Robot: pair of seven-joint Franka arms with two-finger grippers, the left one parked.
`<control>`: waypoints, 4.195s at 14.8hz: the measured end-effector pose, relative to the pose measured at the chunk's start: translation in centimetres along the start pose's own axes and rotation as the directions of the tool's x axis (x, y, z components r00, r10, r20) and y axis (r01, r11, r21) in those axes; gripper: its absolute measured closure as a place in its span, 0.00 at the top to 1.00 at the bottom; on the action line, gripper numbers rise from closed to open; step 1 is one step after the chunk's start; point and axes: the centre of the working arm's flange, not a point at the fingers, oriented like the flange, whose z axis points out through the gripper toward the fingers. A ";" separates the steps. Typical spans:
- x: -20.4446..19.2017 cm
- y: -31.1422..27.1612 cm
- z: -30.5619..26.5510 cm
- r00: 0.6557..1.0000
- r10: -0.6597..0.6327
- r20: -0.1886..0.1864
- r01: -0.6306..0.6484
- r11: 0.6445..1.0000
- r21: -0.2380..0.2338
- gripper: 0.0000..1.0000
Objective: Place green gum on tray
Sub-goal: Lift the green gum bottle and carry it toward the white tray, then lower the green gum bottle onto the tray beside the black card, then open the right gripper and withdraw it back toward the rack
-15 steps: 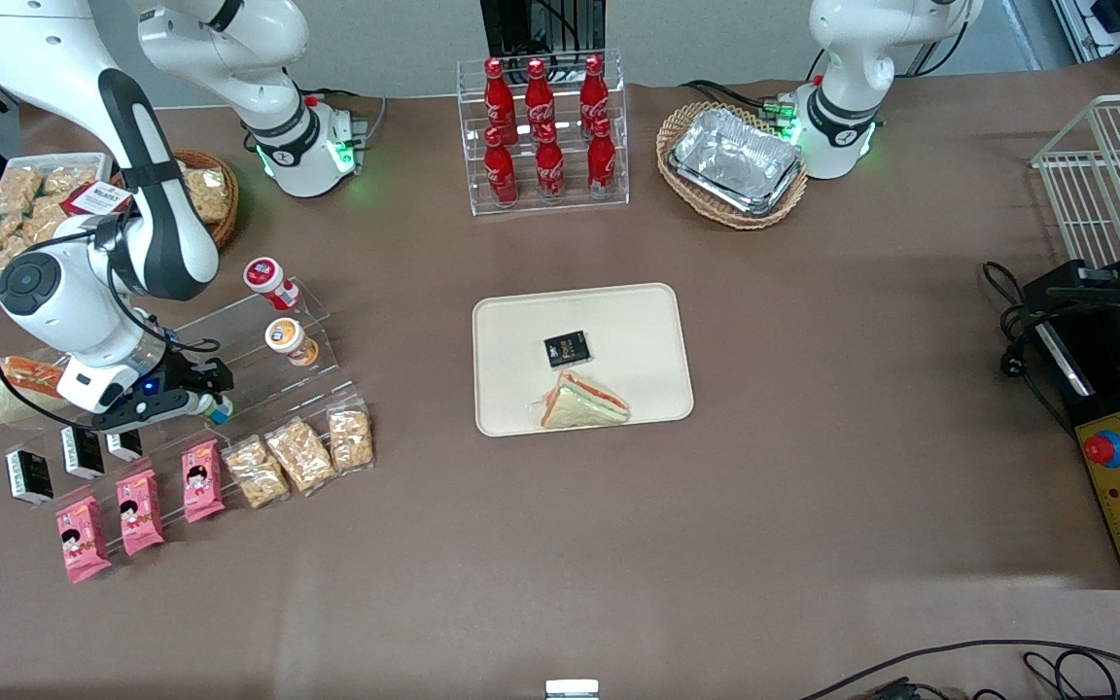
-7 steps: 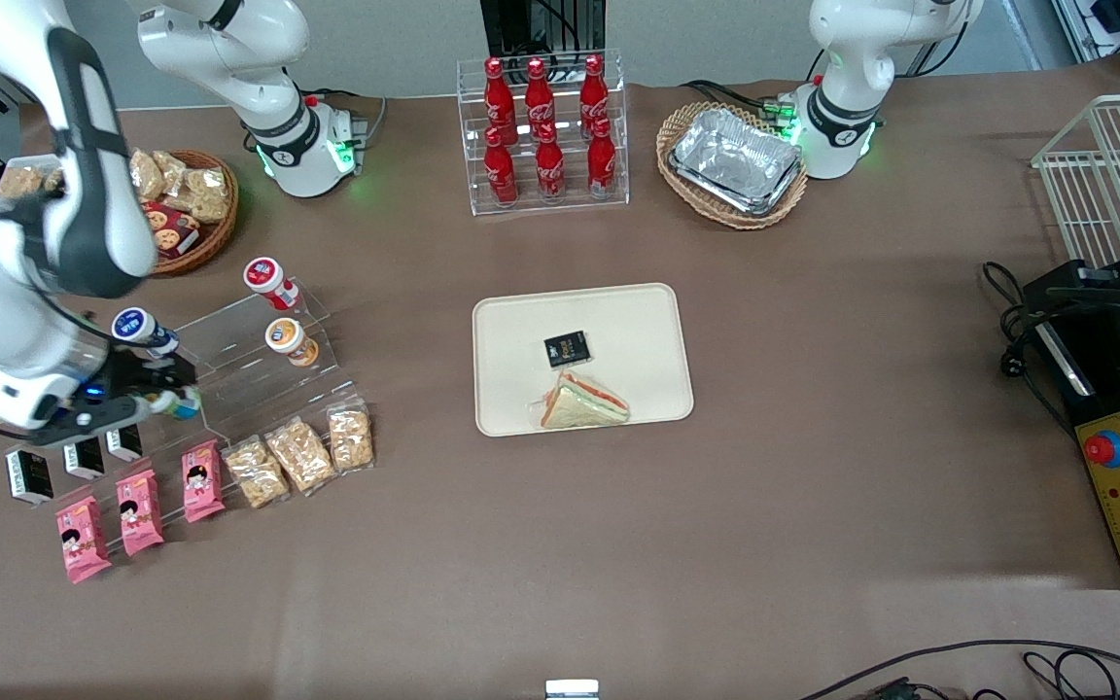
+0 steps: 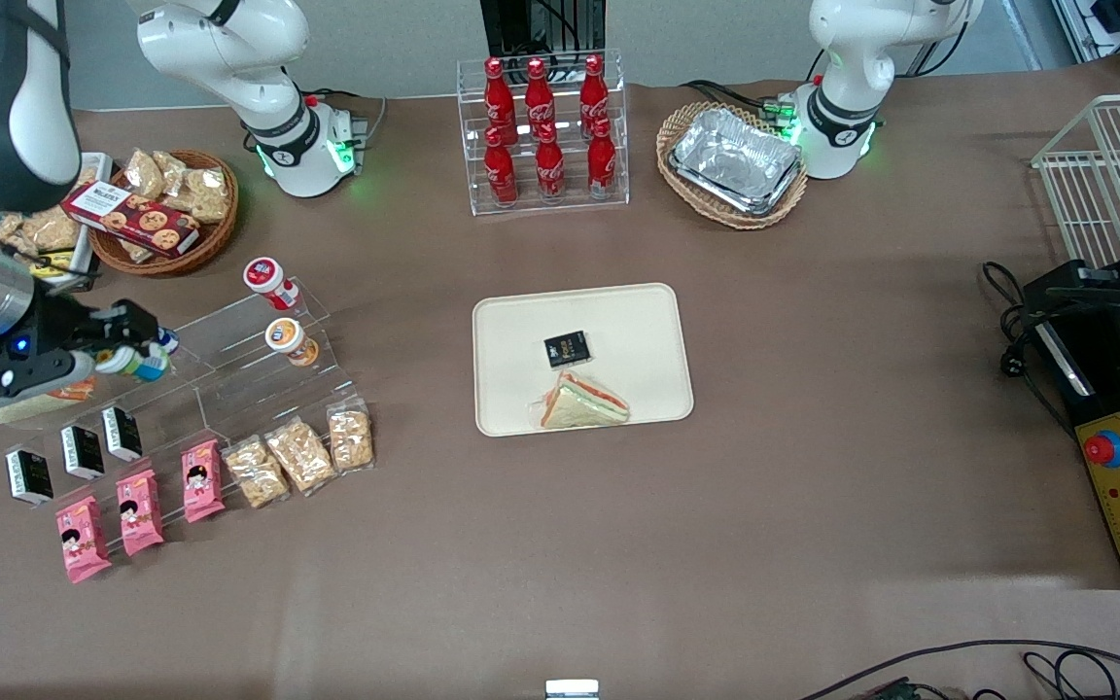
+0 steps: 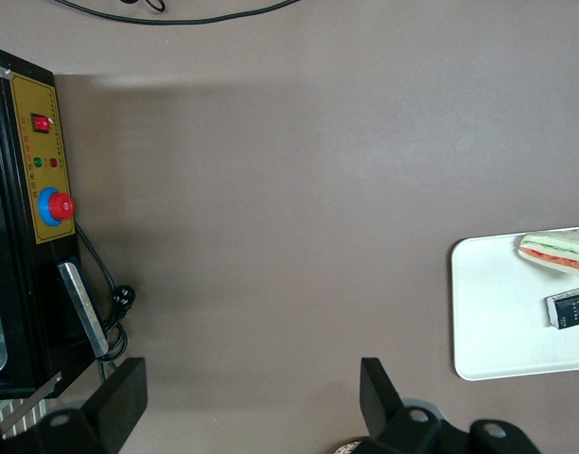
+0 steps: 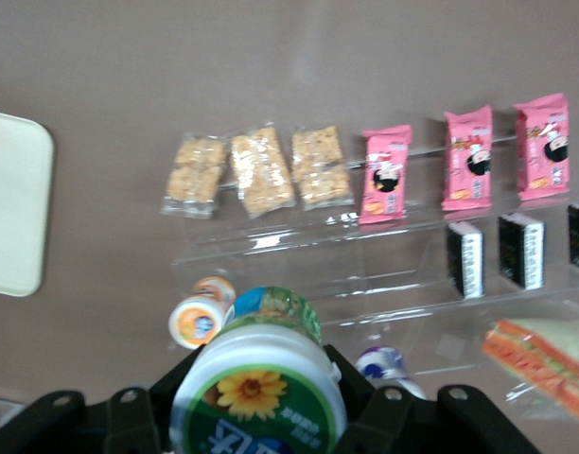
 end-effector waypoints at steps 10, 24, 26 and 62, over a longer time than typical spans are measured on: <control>1.2 -22.2 0.7 0.932 0.357 0.067 -0.361 0.931 0.051 0.51; -5.0 -40.3 25.2 0.801 0.598 -0.014 -0.594 0.798 0.101 0.51; -5.2 -41.2 27.4 0.795 0.607 -0.017 -0.603 0.793 0.092 0.51; -0.5 -42.7 12.1 0.815 0.579 0.003 -0.579 0.815 -0.024 1.00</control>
